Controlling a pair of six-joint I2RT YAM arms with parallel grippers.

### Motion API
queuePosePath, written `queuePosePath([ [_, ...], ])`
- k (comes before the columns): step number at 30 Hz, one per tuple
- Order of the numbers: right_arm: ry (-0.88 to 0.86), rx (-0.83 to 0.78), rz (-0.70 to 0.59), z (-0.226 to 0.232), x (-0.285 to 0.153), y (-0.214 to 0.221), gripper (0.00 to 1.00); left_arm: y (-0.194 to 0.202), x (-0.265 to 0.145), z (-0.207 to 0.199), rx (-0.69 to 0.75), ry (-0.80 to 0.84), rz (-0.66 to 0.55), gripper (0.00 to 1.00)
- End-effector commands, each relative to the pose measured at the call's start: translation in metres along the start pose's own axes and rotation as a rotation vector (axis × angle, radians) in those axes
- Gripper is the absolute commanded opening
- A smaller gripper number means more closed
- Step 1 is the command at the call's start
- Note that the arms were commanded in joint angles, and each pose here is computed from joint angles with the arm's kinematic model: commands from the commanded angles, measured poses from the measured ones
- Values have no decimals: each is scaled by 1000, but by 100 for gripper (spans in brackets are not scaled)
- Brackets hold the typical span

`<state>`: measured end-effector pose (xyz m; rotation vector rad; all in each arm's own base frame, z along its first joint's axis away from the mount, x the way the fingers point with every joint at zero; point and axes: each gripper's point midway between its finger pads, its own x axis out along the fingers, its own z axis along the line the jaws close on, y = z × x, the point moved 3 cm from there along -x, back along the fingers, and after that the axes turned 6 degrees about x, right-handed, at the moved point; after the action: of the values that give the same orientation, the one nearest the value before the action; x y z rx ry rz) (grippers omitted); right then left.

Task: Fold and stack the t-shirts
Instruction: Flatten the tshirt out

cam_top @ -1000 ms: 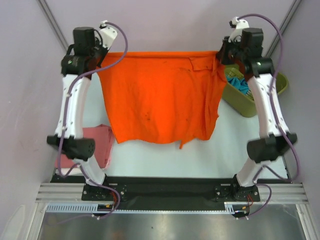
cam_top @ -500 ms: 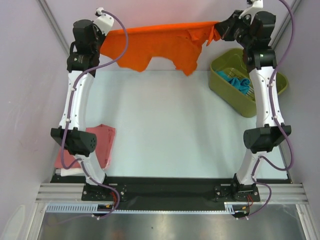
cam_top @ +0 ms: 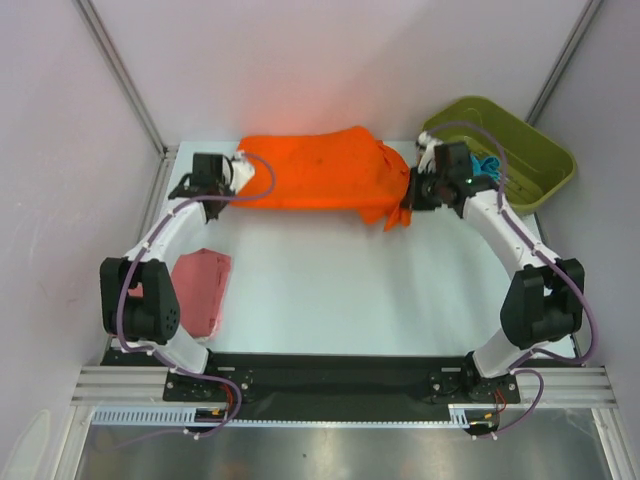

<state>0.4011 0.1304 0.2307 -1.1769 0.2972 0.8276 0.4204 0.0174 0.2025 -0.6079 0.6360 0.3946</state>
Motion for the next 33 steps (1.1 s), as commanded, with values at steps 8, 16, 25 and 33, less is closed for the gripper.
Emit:
queuePosePath([
  [8,119,-42,362,-25,38,123,4,59,-3,-55,-13,123,99,0],
  [16,234,-145,296,-11,86,63,50,63,3,-61,-21,137,124,0],
  [25,364,172,118,-24,3,61,43,60,6,-61,-43,147,131,0],
  [33,162,230,214,28,19,150,52,57,5,-59,-61,151,126,0],
])
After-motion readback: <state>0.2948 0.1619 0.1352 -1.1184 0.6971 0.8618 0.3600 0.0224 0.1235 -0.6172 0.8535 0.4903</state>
